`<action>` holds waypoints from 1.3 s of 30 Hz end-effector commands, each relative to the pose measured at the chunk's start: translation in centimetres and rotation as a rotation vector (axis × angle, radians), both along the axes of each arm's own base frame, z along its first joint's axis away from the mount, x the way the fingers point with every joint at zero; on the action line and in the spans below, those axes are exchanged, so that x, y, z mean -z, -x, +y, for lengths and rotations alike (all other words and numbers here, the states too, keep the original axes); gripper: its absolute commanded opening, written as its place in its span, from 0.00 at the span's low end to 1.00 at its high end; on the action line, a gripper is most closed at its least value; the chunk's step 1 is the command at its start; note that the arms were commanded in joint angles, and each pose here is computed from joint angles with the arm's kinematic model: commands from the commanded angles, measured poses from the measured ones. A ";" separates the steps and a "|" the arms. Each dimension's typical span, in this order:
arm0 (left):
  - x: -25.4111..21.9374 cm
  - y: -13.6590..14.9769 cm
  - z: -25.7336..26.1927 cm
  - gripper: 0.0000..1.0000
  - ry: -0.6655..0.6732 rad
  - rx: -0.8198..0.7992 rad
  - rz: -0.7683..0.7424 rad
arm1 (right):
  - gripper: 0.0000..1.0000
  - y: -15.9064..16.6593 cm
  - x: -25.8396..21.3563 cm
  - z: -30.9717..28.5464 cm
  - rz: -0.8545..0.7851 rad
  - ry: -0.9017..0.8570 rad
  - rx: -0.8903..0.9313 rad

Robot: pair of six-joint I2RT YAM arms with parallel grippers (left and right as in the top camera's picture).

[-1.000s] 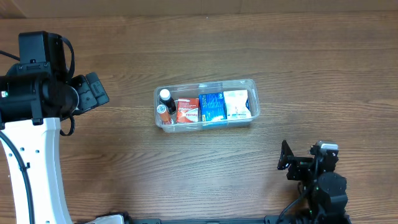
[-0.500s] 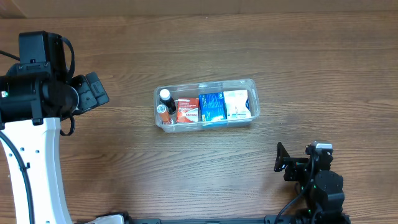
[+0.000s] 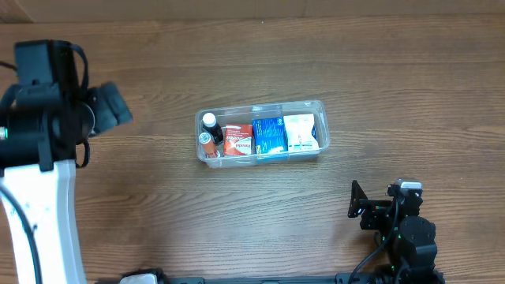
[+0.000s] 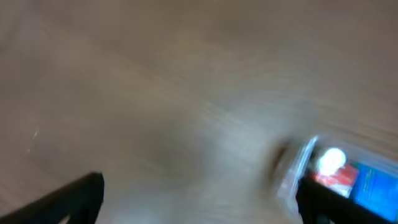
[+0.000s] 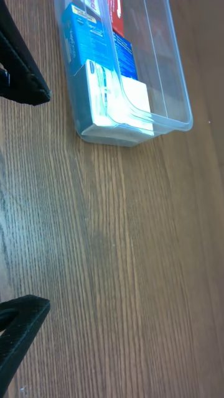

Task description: Pack container

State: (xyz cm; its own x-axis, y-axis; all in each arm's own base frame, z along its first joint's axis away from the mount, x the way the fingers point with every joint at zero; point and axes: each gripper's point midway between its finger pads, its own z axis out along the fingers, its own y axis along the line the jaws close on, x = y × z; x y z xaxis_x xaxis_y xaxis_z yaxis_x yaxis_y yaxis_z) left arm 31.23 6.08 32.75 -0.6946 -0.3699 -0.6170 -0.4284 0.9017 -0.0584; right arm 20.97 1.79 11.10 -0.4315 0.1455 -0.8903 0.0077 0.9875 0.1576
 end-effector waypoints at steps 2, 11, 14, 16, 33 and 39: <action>-2.8 1.7 -4.4 1.00 -0.103 0.388 -0.299 | 1.00 0.0 0.5 0.0 0.004 0.001 -0.003; 10.8 8.5 -6.6 1.00 -0.080 0.467 -0.383 | 1.00 0.0 0.5 0.0 0.004 0.001 -0.003; 13.8 8.8 -7.2 1.00 -0.086 0.492 -0.471 | 1.00 0.0 0.5 0.0 0.004 0.001 -0.003; 15.6 9.2 -7.3 1.00 -0.089 0.491 -0.489 | 1.00 0.0 0.5 0.0 0.004 0.001 -0.003; 20.6 9.2 -8.5 1.00 -0.089 0.549 -0.554 | 1.00 0.0 0.5 0.0 0.004 0.001 -0.003; 20.6 9.2 -8.5 1.00 -0.089 0.549 -0.554 | 1.00 0.0 0.5 0.0 0.004 0.001 -0.003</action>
